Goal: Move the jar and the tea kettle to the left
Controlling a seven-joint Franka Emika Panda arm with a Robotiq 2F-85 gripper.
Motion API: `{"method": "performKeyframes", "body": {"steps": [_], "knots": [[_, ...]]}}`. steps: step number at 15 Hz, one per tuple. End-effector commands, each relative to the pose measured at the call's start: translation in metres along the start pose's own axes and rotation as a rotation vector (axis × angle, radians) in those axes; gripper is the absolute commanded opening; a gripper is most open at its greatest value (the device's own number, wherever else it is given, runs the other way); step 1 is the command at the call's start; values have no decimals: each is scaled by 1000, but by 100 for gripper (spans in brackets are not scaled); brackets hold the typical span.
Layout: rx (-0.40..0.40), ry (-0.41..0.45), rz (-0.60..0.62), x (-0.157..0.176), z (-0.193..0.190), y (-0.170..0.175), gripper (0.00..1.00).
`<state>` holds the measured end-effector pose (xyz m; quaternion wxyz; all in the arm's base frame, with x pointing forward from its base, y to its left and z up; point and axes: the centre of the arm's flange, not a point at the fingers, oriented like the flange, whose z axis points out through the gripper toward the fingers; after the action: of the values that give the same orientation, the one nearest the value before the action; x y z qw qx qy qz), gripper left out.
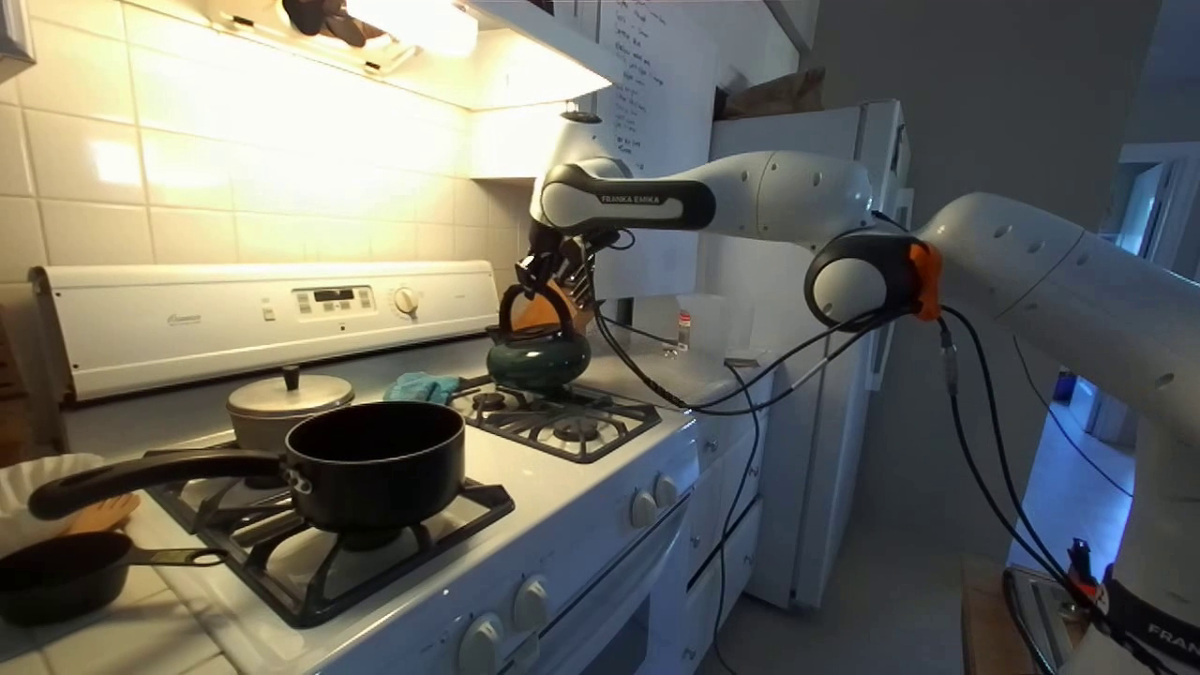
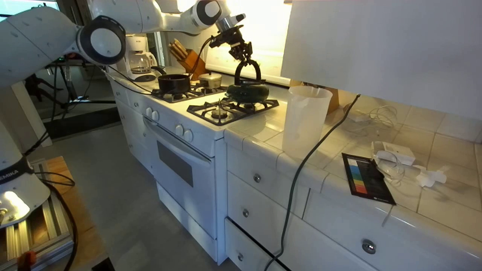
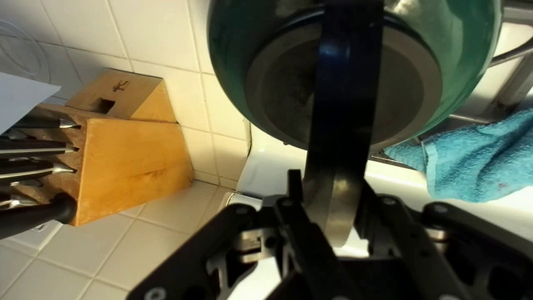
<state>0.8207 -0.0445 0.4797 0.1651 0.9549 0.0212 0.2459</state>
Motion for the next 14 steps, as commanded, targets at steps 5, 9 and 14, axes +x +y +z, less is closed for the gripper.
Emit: {"method": "performKeyframes", "body": {"steps": [5, 9, 14], "knots": [[-227, 58, 203, -40, -71, -26, 7], [-315, 32, 326, -47, -73, -23, 7], [-431, -7, 488, -57, -74, -31, 7]]}}
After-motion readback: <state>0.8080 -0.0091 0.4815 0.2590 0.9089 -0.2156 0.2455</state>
